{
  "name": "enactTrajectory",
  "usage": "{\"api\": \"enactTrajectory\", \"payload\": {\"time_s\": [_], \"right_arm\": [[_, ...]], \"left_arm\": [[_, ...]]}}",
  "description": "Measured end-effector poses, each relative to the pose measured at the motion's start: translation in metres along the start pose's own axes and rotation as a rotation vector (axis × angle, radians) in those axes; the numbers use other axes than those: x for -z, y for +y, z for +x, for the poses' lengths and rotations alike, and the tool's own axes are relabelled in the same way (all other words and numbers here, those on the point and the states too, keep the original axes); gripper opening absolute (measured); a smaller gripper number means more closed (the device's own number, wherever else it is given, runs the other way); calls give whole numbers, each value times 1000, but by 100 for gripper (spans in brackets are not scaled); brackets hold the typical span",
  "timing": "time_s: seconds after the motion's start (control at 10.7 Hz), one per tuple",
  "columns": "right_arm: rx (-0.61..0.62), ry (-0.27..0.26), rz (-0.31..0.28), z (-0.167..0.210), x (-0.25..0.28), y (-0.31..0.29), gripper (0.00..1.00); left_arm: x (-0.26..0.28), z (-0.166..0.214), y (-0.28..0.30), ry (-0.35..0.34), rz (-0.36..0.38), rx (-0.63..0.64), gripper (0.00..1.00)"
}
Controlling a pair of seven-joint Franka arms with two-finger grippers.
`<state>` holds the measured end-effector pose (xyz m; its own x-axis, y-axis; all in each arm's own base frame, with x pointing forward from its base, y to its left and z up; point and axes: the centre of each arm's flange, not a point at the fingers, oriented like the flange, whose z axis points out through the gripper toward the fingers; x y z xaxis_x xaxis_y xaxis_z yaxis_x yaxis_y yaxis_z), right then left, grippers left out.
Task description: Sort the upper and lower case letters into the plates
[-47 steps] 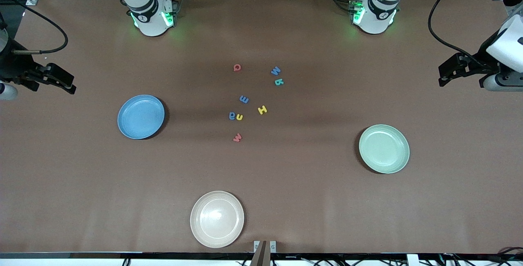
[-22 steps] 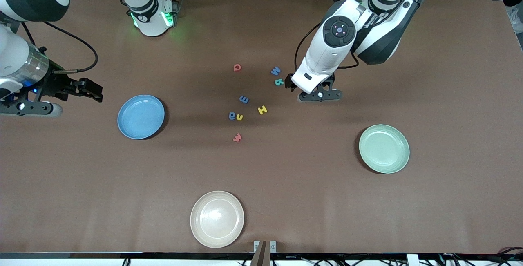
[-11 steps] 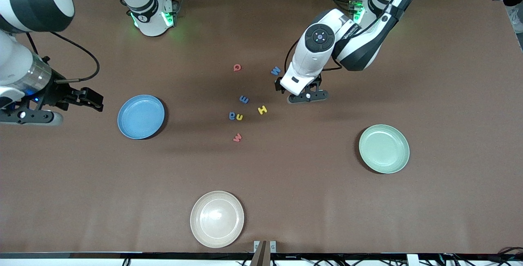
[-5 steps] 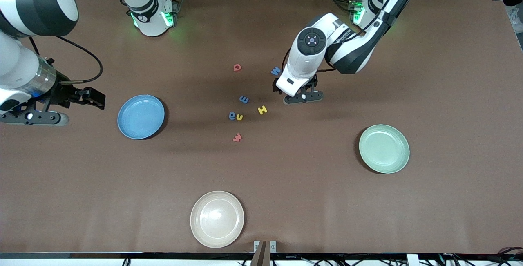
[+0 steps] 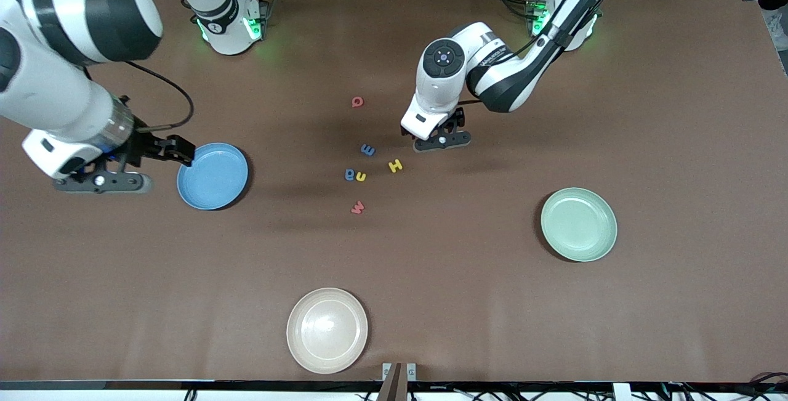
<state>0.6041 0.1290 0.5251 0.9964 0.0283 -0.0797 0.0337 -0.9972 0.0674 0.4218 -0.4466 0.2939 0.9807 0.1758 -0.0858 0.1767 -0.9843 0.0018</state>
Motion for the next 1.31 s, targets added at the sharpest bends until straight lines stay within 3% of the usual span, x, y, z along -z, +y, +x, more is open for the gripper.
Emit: {"api": "enactTrajectory", "payload": {"time_s": [0.28, 0.84, 1.03, 1.31], "right_arm": [[-13, 0, 3, 3, -9, -16, 100], [-73, -2, 23, 6, -55, -82, 100], [-120, 19, 50, 12, -80, -120, 100], [-190, 9, 65, 18, -110, -144, 100]], "left_arm": [[-23, -9, 8, 32, 23, 8, 100], [-30, -19, 15, 26, 23, 5, 100], [-32, -20, 15, 22, 26, 4, 100], [-38, -23, 17, 17, 26, 4, 100]]}}
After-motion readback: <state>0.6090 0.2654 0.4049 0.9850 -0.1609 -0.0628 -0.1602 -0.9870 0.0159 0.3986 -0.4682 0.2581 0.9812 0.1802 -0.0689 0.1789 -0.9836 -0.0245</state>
